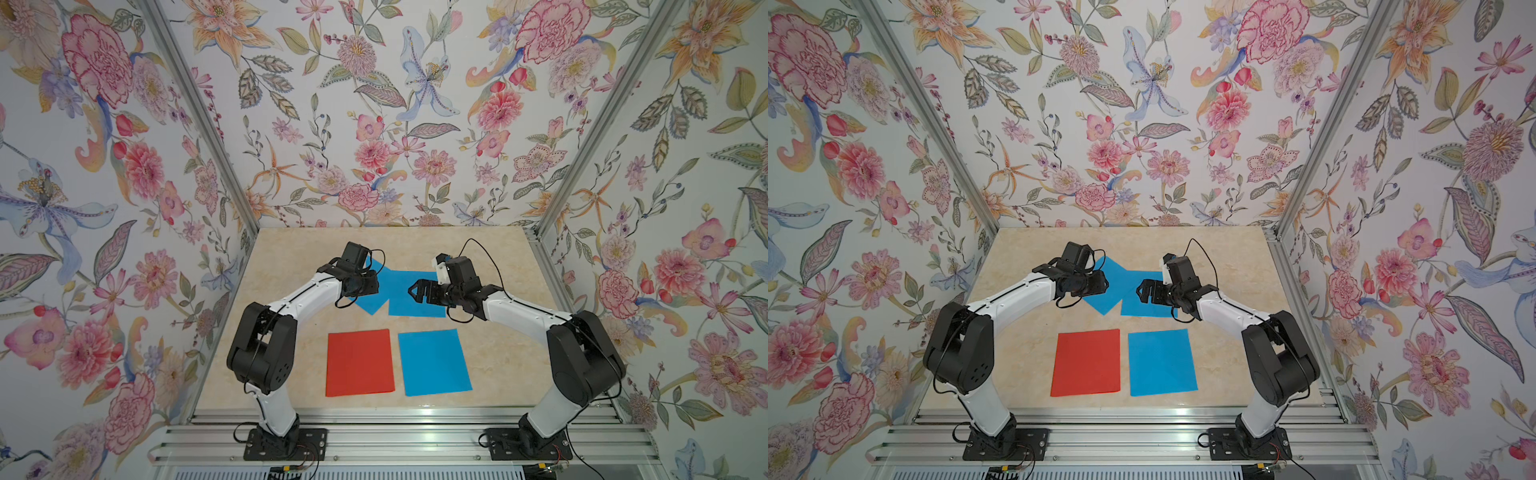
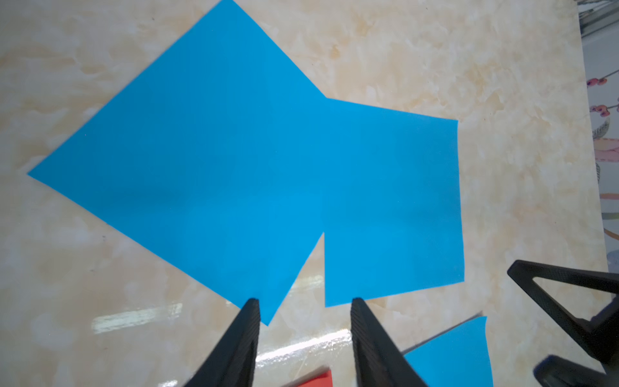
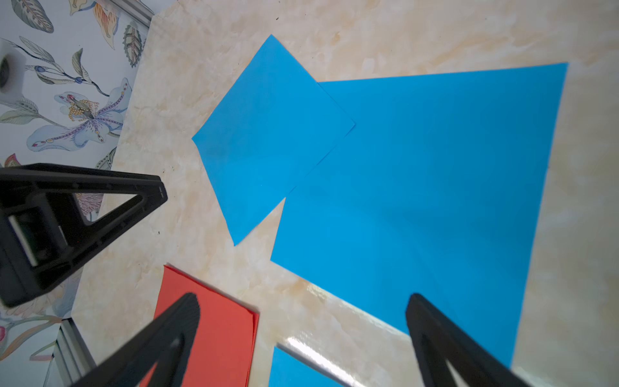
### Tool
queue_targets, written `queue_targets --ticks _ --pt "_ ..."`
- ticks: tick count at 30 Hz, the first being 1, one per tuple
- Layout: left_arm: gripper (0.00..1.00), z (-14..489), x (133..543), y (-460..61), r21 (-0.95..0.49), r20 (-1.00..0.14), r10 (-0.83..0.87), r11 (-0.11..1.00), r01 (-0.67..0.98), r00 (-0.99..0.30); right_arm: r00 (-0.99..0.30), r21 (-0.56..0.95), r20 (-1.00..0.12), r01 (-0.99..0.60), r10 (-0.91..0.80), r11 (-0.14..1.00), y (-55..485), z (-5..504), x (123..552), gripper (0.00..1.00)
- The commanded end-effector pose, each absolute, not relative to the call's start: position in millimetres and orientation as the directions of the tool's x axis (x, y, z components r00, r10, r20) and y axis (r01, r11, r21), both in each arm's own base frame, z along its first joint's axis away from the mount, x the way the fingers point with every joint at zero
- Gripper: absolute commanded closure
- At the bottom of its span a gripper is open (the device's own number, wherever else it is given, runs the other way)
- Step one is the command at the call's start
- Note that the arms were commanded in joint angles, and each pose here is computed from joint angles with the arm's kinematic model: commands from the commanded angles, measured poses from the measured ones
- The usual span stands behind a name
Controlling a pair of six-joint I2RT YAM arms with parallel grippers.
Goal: Sort the scattered colored papers by color
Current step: Place the colored paper at the center of the board, then pick up the colored paper from the center of the board.
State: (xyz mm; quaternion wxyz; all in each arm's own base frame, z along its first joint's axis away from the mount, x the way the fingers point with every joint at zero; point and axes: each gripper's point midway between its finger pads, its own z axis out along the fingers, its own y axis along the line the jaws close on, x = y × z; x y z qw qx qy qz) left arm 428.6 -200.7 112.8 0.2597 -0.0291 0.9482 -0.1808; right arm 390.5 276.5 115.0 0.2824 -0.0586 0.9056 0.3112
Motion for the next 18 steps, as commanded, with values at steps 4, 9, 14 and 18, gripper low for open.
queue_targets --ticks 4,9,14,18 --pt "0.76 82.3 452.0 -167.5 -0.336 -0.424 -0.178 0.941 -0.028 -0.888 -0.854 0.621 -0.520 -0.373 0.005 0.689 341.2 104.6 413.7 0.00" --pt "0.77 70.9 461.3 -135.3 -0.304 -0.417 -0.223 0.948 -0.097 -0.881 -0.872 0.661 -0.489 -0.369 0.003 0.653 367.9 85.8 432.0 0.00" --pt "0.75 62.1 468.7 -108.3 -0.280 -0.410 -0.258 0.948 -0.149 -0.875 -0.877 0.684 -0.480 -0.376 -0.003 0.625 388.3 75.2 444.8 0.00" --pt "0.74 56.7 473.9 -94.2 -0.266 -0.408 -0.273 0.948 -0.173 -0.871 -0.881 0.694 -0.474 -0.372 0.002 0.616 396.6 68.9 452.9 0.00"
